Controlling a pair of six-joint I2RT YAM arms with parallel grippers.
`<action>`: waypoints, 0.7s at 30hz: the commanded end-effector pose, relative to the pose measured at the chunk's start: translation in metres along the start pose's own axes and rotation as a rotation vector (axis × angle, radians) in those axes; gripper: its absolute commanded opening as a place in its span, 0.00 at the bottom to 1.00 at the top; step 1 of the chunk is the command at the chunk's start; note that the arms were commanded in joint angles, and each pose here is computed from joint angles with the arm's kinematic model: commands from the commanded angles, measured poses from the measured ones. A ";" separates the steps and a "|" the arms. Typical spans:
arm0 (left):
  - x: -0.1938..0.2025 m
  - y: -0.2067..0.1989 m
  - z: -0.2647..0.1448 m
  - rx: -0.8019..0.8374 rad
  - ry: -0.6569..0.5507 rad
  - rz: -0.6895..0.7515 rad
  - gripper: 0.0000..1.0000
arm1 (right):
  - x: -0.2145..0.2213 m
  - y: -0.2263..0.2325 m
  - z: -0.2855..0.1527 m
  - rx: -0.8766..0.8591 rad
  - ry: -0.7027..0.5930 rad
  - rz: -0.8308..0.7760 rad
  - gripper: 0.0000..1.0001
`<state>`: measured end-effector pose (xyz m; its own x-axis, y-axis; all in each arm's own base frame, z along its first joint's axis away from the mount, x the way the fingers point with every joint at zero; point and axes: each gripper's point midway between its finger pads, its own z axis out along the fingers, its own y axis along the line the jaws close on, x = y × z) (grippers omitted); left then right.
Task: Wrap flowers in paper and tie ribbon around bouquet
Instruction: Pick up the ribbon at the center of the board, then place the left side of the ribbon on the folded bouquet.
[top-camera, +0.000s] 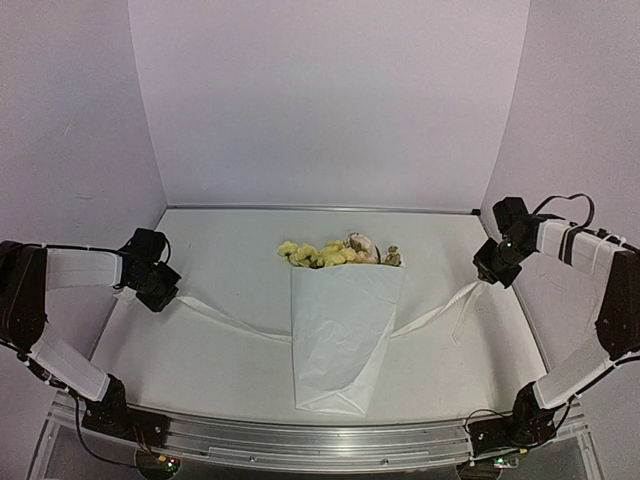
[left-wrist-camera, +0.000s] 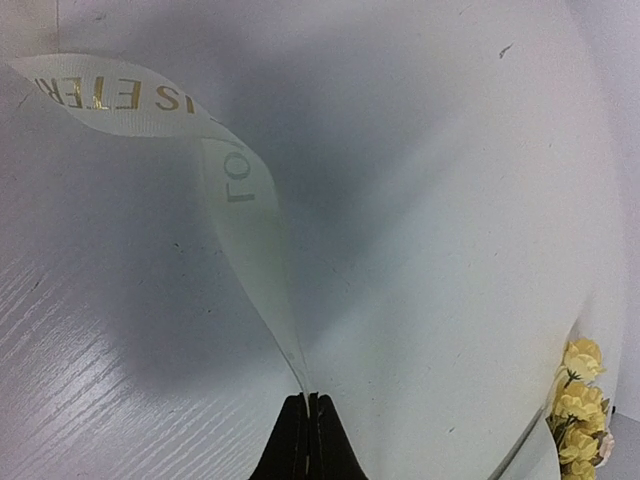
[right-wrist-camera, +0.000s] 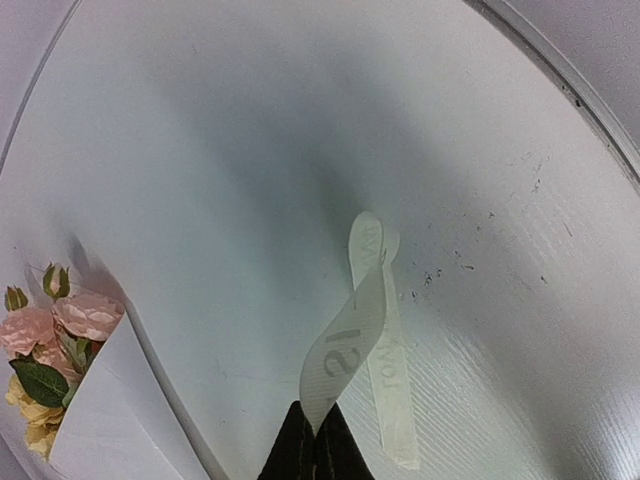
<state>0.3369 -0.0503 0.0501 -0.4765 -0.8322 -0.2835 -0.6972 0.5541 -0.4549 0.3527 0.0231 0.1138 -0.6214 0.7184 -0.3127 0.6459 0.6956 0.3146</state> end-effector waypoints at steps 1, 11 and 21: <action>-0.007 -0.024 -0.006 0.084 -0.004 0.029 0.00 | -0.011 0.007 -0.007 -0.026 -0.016 -0.009 0.00; 0.029 -0.178 -0.079 0.558 -0.058 0.499 0.00 | 0.028 0.009 0.000 -0.089 0.128 0.004 0.00; 0.392 -0.207 -0.151 0.902 0.178 1.825 0.00 | 0.054 0.019 0.011 -0.090 0.212 -0.048 0.00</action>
<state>0.3017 -0.4295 0.2386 -0.5352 0.1428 -0.8326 0.6944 0.6357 -0.3373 0.3362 0.0630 0.0987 -0.7097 0.6850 -0.1648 0.5945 0.7078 0.3817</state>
